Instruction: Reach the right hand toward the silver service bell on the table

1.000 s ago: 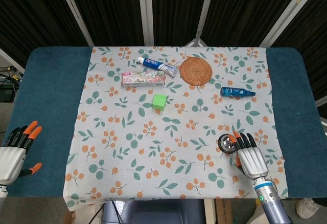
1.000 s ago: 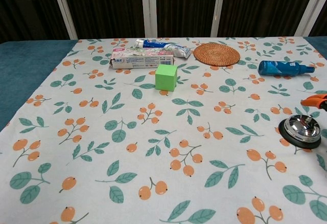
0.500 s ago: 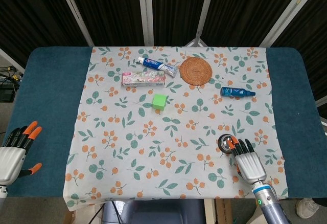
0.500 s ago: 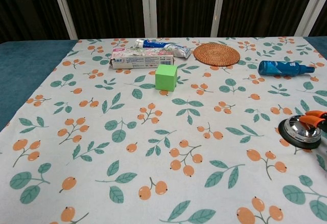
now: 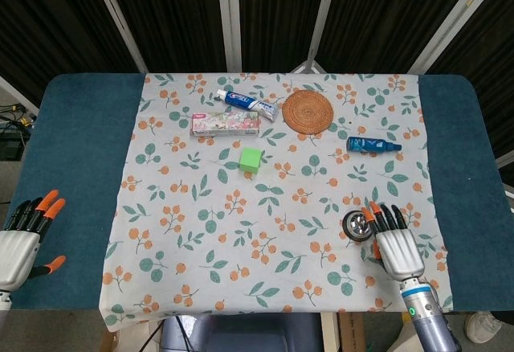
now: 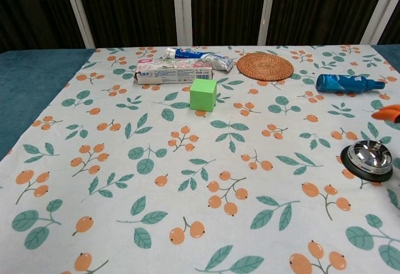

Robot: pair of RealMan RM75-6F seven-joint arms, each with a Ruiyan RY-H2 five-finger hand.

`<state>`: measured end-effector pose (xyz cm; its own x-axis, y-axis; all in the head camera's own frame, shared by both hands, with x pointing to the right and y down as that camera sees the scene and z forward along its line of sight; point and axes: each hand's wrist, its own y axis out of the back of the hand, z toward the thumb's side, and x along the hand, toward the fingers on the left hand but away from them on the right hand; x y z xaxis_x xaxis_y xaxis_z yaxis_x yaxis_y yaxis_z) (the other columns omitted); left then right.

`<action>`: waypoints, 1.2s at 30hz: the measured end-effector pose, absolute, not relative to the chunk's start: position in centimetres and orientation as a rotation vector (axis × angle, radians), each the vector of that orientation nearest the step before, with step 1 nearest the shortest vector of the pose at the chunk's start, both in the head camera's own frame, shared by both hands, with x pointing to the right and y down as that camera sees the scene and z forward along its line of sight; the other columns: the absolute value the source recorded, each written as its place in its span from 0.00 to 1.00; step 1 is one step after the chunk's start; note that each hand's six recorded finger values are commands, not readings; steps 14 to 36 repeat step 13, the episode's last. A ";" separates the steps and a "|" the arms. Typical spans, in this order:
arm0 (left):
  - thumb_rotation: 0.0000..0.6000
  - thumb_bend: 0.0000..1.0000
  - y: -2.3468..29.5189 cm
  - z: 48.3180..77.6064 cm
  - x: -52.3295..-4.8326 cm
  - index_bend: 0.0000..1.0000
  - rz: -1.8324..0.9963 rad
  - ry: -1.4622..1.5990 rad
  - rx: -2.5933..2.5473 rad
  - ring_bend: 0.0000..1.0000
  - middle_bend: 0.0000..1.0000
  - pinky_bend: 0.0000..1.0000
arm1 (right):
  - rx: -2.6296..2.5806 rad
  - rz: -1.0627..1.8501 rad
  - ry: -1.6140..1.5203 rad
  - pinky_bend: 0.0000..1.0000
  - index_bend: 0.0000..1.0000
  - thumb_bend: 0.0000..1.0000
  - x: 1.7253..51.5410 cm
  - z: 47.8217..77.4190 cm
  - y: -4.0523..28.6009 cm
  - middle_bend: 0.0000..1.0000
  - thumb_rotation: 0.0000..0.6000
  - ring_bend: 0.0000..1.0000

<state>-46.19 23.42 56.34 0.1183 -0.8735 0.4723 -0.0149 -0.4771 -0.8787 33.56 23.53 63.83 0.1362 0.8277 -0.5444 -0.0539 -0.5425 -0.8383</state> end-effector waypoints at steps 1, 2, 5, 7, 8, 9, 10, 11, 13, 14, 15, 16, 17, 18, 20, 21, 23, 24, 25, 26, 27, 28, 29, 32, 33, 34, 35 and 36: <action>1.00 0.03 23.4 56.3 -46.2 0.00 -1.452 0.880 -1.648 0.00 0.00 0.00 | -1.669 1.492 -0.785 0.00 0.00 0.52 33.8 63.3 23.2 0.00 1.00 0.00; 1.00 0.03 23.4 56.3 -46.2 0.00 -1.452 0.880 -1.648 0.00 0.00 0.00 | -1.664 1.484 -0.810 0.00 0.00 0.49 34.0 62.7 23.0 0.00 1.00 0.00; 1.00 0.03 23.4 56.3 -46.3 0.00 -1.455 0.878 -1.646 0.00 0.00 0.00 | -1.641 1.459 -0.877 0.00 0.00 0.46 34.9 60.7 22.4 0.00 1.00 0.00; 1.00 0.03 23.5 56.3 -46.3 0.00 -1.458 0.876 -1.645 0.00 0.00 0.00 | -1.633 1.445 -0.914 0.00 0.00 0.45 35.6 59.5 22.3 0.00 1.00 0.00; 1.00 0.04 23.5 56.4 -46.4 0.00 -1.460 0.875 -1.644 0.00 0.00 0.00 | -1.633 1.441 -0.925 0.00 0.00 0.45 35.9 59.0 22.4 0.00 1.00 0.00; 1.00 0.03 23.5 56.4 -46.4 0.00 -1.462 0.874 -1.643 0.00 0.00 0.00 | -1.632 1.435 -0.932 0.00 0.00 0.44 36.2 58.5 22.5 0.00 1.00 0.00; 1.00 0.03 23.5 56.3 -46.4 0.00 -1.464 0.874 -1.641 0.00 0.00 0.00 | -1.629 1.431 -0.931 0.00 0.00 0.44 36.4 58.2 22.7 0.00 1.00 0.00; 1.00 0.03 23.5 56.3 -46.4 0.00 -1.465 0.874 -1.640 0.00 0.00 0.00 | -1.626 1.426 -0.929 0.00 0.00 0.44 36.6 57.9 22.9 0.00 1.00 0.00; 1.00 0.03 23.5 56.3 -46.5 0.00 -1.467 0.873 -1.638 0.00 0.00 0.00 | -1.624 1.413 -0.932 0.00 0.00 0.44 36.9 57.4 23.2 0.00 1.00 0.00; 1.00 0.03 23.5 56.3 -46.5 0.00 -1.467 0.873 -1.638 0.00 0.00 0.00 | -1.624 1.413 -0.932 0.00 0.00 0.44 36.9 57.4 23.2 0.00 1.00 0.00; 1.00 0.03 23.5 56.3 -46.5 0.00 -1.467 0.873 -1.638 0.00 0.00 0.00 | -1.624 1.413 -0.932 0.00 0.00 0.44 36.9 57.4 23.2 0.00 1.00 0.00; 1.00 0.03 23.5 56.3 -46.5 0.00 -1.467 0.873 -1.638 0.00 0.00 0.00 | -1.624 1.413 -0.932 0.00 0.00 0.44 36.9 57.4 23.2 0.00 1.00 0.00; 1.00 0.03 23.5 56.3 -46.5 0.00 -1.467 0.873 -1.638 0.00 0.00 0.00 | -1.624 1.413 -0.932 0.00 0.00 0.44 36.9 57.4 23.2 0.00 1.00 0.00; 1.00 0.03 23.5 56.3 -46.5 0.00 -1.467 0.873 -1.638 0.00 0.00 0.00 | -1.624 1.413 -0.932 0.00 0.00 0.44 36.9 57.4 23.2 0.00 1.00 0.00; 1.00 0.03 23.5 56.3 -46.5 0.00 -1.467 0.873 -1.638 0.00 0.00 0.00 | -1.624 1.413 -0.932 0.00 0.00 0.44 36.9 57.4 23.2 0.00 1.00 0.00; 1.00 0.03 23.5 56.3 -46.5 0.00 -1.467 0.873 -1.638 0.00 0.00 0.00 | -1.624 1.413 -0.932 0.00 0.00 0.44 36.9 57.4 23.2 0.00 1.00 0.00; 1.00 0.03 23.5 56.3 -46.5 0.00 -1.467 0.873 -1.638 0.00 0.00 0.00 | -1.624 1.413 -0.932 0.00 0.00 0.44 36.9 57.4 23.2 0.00 1.00 0.00; 1.00 0.03 23.5 56.3 -46.5 0.00 -1.467 0.873 -1.638 0.00 0.00 0.00 | -1.624 1.413 -0.932 0.00 0.00 0.44 36.9 57.4 23.2 0.00 1.00 0.00; 1.00 0.03 23.5 56.3 -46.5 0.00 -1.467 0.873 -1.638 0.00 0.00 0.00 | -1.624 1.413 -0.932 0.00 0.00 0.44 36.9 57.4 23.2 0.00 1.00 0.00; 1.00 0.03 23.5 56.3 -46.5 0.00 -1.467 0.873 -1.638 0.00 0.00 0.00 | -1.624 1.413 -0.932 0.00 0.00 0.44 36.9 57.4 23.2 0.00 1.00 0.00; 1.00 0.03 23.5 56.3 -46.5 0.00 -1.467 0.873 -1.638 0.00 0.00 0.00 | -1.624 1.413 -0.932 0.00 0.00 0.44 36.9 57.4 23.2 0.00 1.00 0.00; 1.00 0.03 23.5 56.3 -46.5 0.00 -1.467 0.873 -1.638 0.00 0.00 0.00 | -1.624 1.413 -0.932 0.00 0.00 0.44 36.9 57.4 23.2 0.00 1.00 0.00; 1.00 0.03 23.5 56.3 -46.5 0.00 -1.467 0.873 -1.638 0.00 0.00 0.00 | -1.624 1.413 -0.932 0.00 0.00 0.44 36.9 57.4 23.2 0.00 1.00 0.00; 1.00 0.03 23.5 56.3 -46.5 0.00 -1.467 0.873 -1.638 0.00 0.00 0.00 | -1.624 1.413 -0.932 0.00 0.00 0.44 36.9 57.4 23.2 0.00 1.00 0.00; 1.00 0.03 23.5 56.3 -46.5 0.00 -1.467 0.873 -1.638 0.00 0.00 0.00 | -1.624 1.413 -0.932 0.00 0.00 0.44 36.9 57.4 23.2 0.00 1.00 0.00; 1.00 0.03 23.5 56.3 -46.5 0.00 -1.467 0.873 -1.638 0.00 0.00 0.00 | -1.624 1.413 -0.932 0.00 0.00 0.44 36.9 57.4 23.2 0.00 1.00 0.00; 1.00 0.03 23.5 56.3 -46.5 0.00 -1.467 0.873 -1.638 0.00 0.00 0.00 | -1.624 1.413 -0.932 0.00 0.00 0.44 36.9 57.4 23.2 0.00 1.00 0.00; 1.00 0.03 23.5 56.3 -46.5 0.00 -1.467 0.873 -1.638 0.00 0.00 0.00 | -1.624 1.413 -0.932 0.00 0.00 0.44 36.9 57.4 23.2 0.00 1.00 0.00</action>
